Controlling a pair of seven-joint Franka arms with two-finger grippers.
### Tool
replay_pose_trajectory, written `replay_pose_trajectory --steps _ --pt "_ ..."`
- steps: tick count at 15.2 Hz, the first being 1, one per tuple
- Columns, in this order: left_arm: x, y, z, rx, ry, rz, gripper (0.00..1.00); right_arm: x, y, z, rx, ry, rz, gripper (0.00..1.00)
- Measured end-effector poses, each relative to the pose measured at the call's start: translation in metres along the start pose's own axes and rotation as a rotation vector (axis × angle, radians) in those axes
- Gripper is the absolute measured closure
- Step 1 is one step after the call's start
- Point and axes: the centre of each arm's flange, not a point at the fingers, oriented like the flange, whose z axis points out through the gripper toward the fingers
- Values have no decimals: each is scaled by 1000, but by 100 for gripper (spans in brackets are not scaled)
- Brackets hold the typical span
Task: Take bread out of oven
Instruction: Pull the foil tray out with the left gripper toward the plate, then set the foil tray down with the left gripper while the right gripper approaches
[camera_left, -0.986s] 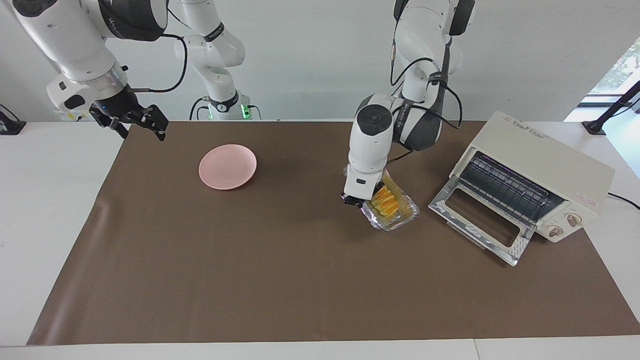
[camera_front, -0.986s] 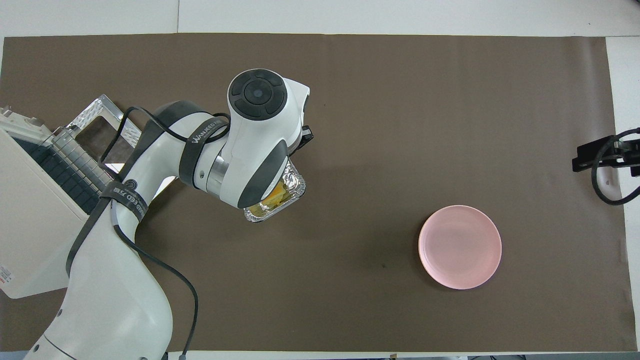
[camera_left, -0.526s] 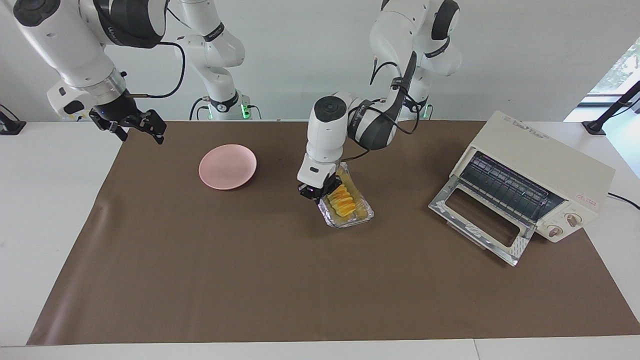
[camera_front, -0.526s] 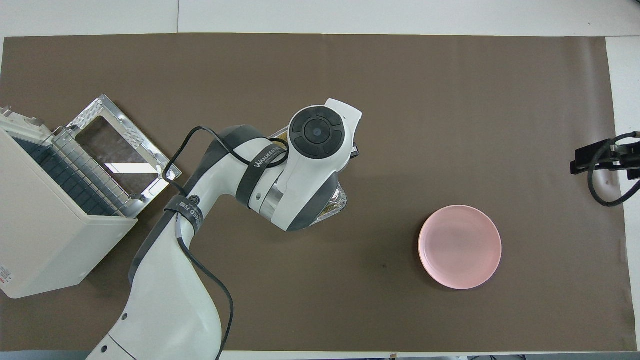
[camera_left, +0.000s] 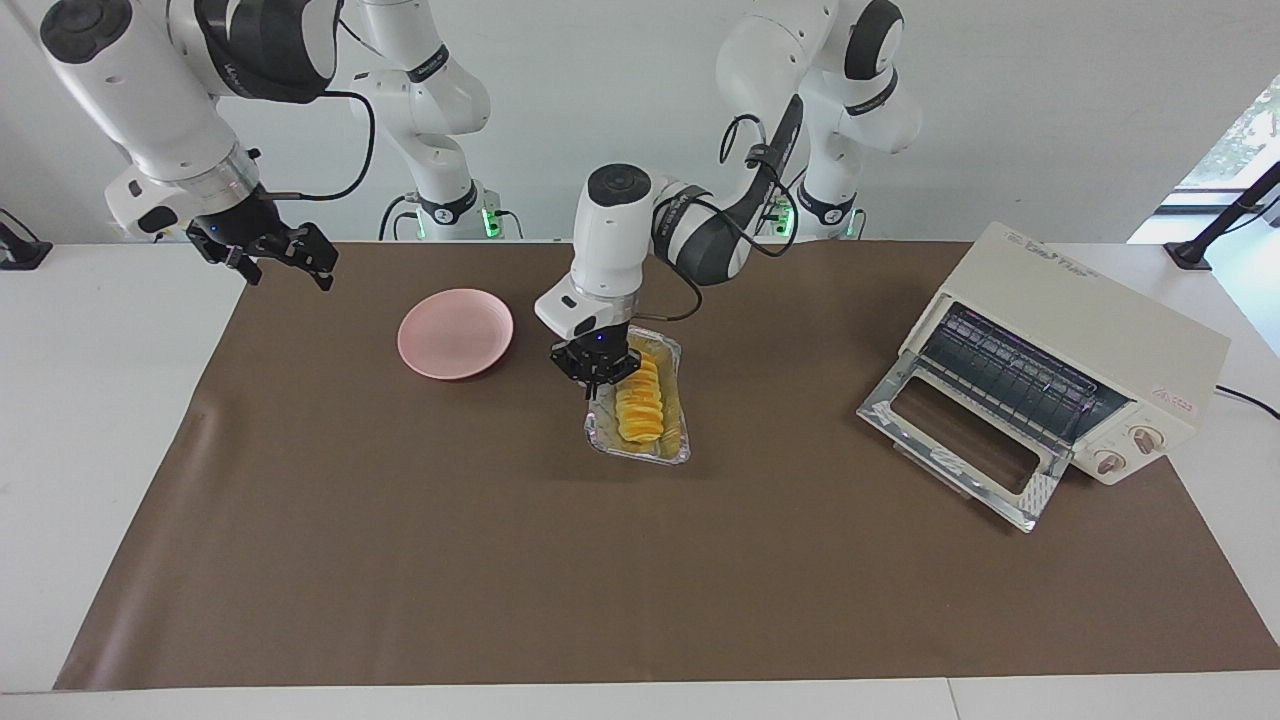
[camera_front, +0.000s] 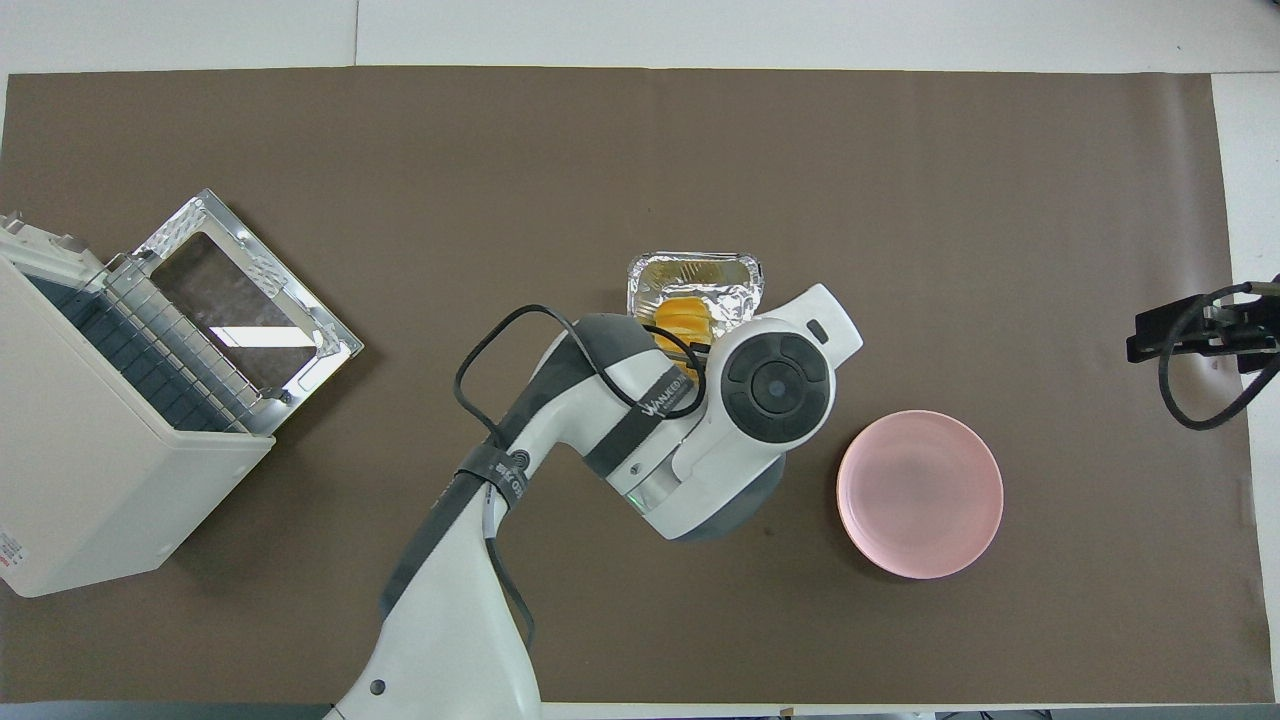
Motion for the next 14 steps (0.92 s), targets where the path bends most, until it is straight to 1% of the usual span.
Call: replay_pose_trajectory --steps 3,5,6,8,10,12,14 --pt "-17 21 16 56 -15 64 98 0 -2 0 4 19 -3 0" --pt "-24 26 27 122 -13 76 98 1 -6 -1 38 24 -2 0" --pt "-25 31 30 136 -10 66 98 1 -7 -1 51 27 0 0" --pt "-22 35 30 155 2 32 98 1 -7 -1 60 34 1 0" --pt "-19 35 31 169 7 17 98 4 -8 -3 61 57 0 0" --pt "-22 39 32 172 11 -5 98 6 -14 -2 62 75 -9 0" --pt "-24 44 33 163 26 -45 98 11 -33 4 61 91 -43 0"
